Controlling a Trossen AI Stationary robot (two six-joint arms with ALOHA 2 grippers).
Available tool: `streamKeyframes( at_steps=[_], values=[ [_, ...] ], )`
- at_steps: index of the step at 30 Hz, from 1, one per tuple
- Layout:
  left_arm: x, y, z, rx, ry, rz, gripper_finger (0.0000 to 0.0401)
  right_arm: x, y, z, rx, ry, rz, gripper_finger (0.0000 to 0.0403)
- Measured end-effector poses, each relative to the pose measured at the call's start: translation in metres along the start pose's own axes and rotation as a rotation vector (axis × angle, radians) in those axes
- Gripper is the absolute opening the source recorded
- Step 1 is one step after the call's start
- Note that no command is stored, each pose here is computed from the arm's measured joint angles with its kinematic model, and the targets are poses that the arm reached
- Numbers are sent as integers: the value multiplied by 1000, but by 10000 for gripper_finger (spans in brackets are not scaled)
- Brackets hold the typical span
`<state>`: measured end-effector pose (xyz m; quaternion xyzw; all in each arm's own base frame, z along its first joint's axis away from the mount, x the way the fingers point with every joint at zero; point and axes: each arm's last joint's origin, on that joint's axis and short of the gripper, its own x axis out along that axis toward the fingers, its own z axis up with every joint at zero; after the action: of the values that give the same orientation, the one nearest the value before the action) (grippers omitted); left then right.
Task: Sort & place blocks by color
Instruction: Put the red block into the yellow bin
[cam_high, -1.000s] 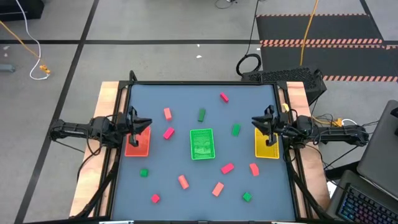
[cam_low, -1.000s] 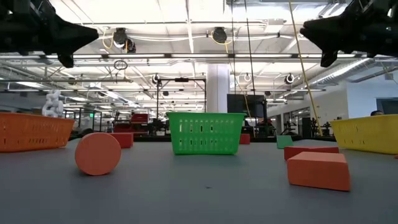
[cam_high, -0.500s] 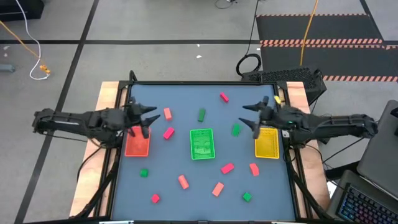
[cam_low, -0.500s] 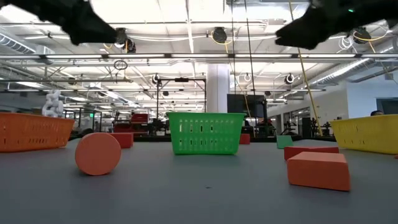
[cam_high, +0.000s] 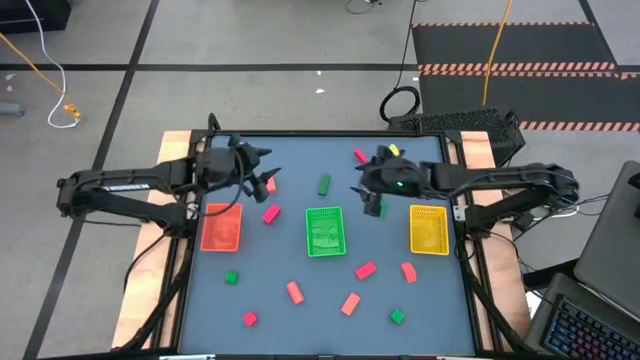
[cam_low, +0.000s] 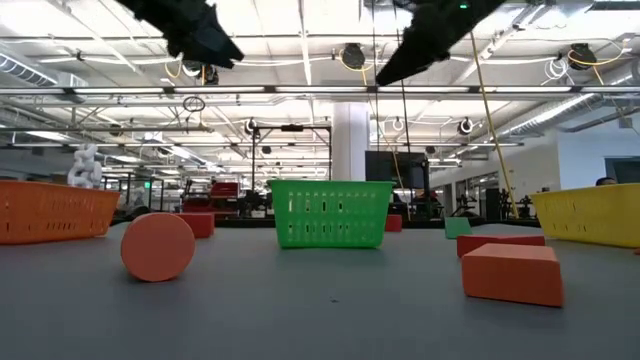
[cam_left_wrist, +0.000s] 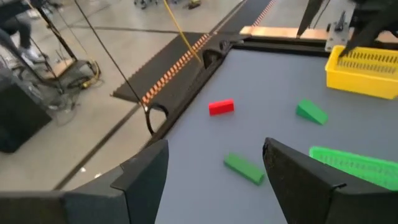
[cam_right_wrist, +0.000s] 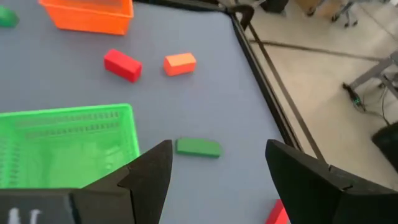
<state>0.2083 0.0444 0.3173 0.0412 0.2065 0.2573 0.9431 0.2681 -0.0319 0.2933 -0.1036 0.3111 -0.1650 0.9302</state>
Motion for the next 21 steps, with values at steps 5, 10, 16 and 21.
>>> streamKeyframes(
  at_steps=[5, 10, 16, 21],
  values=[
    [7, 9, 14, 41, -10, 39, 264, 20, -15, 22, 29, 36, -42, 252],
    [10, 17, 14, 71, -3, 74, 264, 37, -38, 33, 62, 64, -100, 251],
    [17, 30, 1, 7, 53, 146, 264, 61, -69, 15, 121, 194, -172, 251],
    [26, 35, -22, -15, 125, 187, 264, 79, -87, -12, 177, 318, -211, 251]
  ],
)
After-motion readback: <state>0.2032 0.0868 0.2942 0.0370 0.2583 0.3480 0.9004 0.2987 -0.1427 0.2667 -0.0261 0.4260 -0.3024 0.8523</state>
